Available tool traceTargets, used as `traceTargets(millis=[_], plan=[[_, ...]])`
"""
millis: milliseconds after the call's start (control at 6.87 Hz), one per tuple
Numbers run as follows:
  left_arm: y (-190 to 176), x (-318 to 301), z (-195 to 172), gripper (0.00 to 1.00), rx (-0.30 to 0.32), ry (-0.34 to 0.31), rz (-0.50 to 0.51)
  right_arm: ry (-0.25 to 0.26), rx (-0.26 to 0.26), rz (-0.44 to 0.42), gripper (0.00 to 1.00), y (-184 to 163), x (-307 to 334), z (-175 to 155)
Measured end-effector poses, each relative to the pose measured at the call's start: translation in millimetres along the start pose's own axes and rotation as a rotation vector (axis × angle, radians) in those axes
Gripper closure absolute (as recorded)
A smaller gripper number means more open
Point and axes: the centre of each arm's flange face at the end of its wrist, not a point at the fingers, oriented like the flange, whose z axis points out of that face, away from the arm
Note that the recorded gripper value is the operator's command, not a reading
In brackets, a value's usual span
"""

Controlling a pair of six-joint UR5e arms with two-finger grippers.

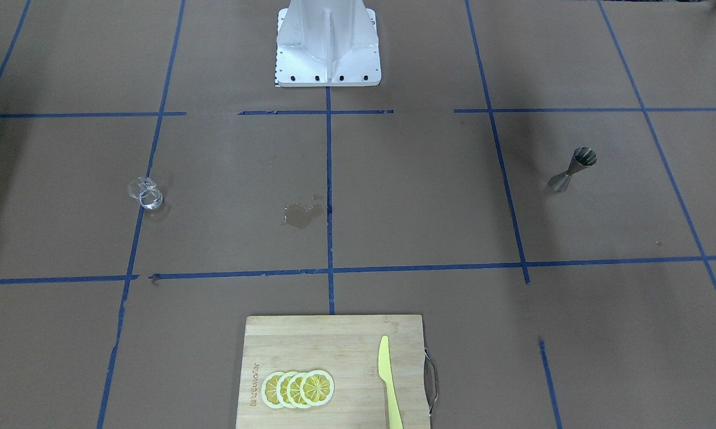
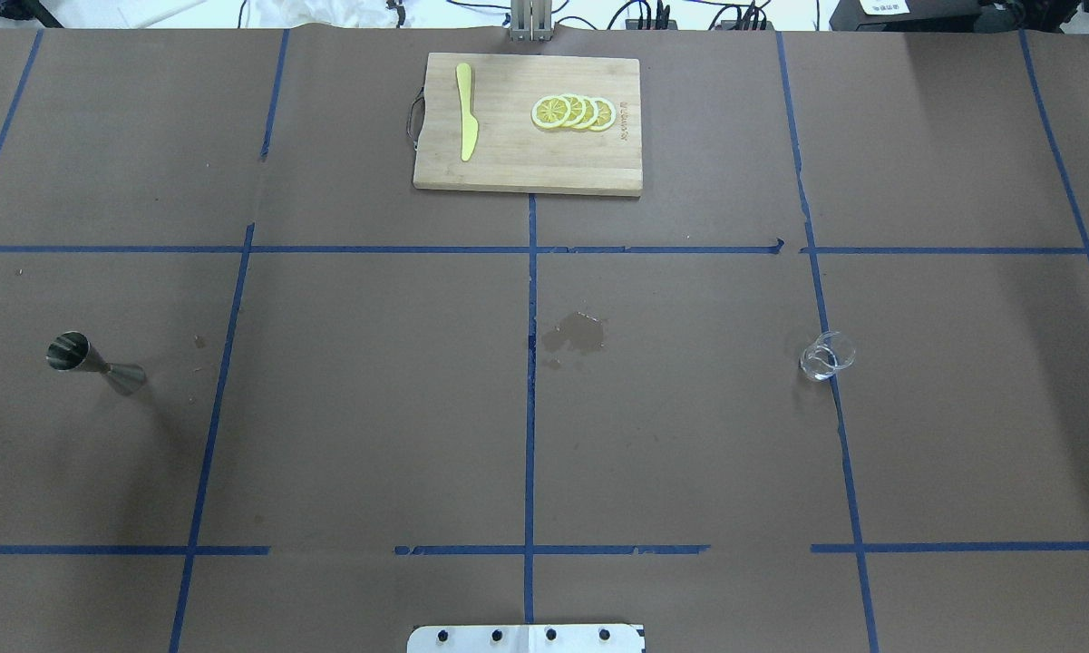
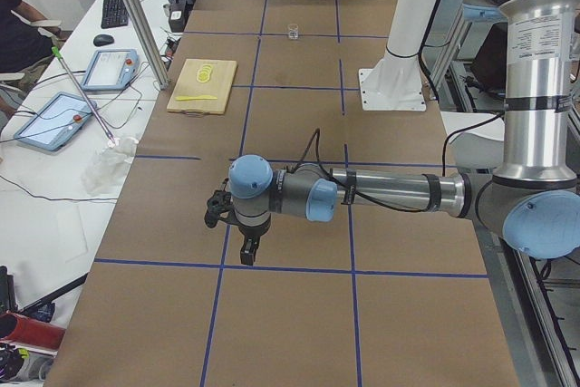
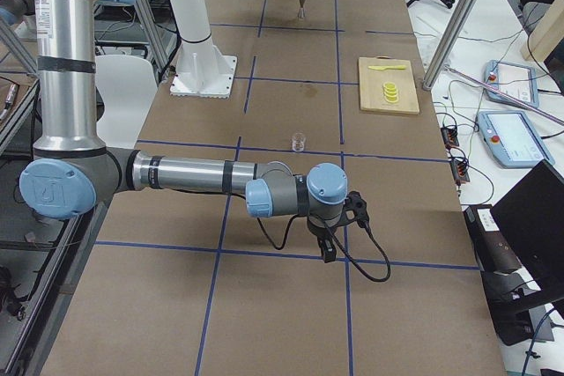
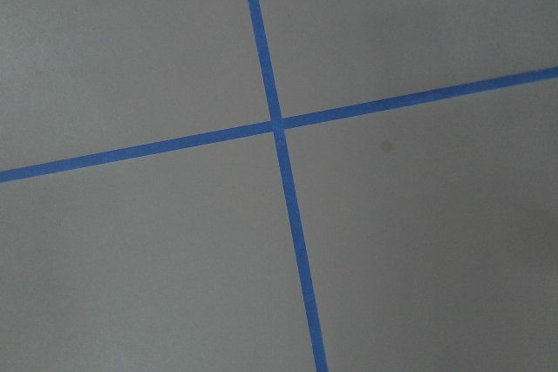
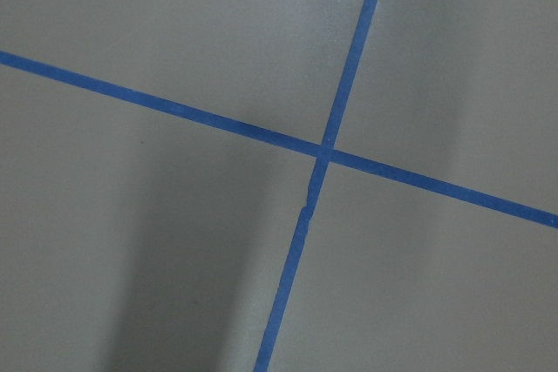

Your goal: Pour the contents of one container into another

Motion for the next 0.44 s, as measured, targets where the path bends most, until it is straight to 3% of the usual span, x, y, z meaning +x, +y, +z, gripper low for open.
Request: traceTargets(millis=[437], plan=[[-1.8,0.6,-1.4,0.0,-0.021,0.001,-0.035,-0.003,0.007,-0.01,0.0,-6.9,-5.3,-3.6]])
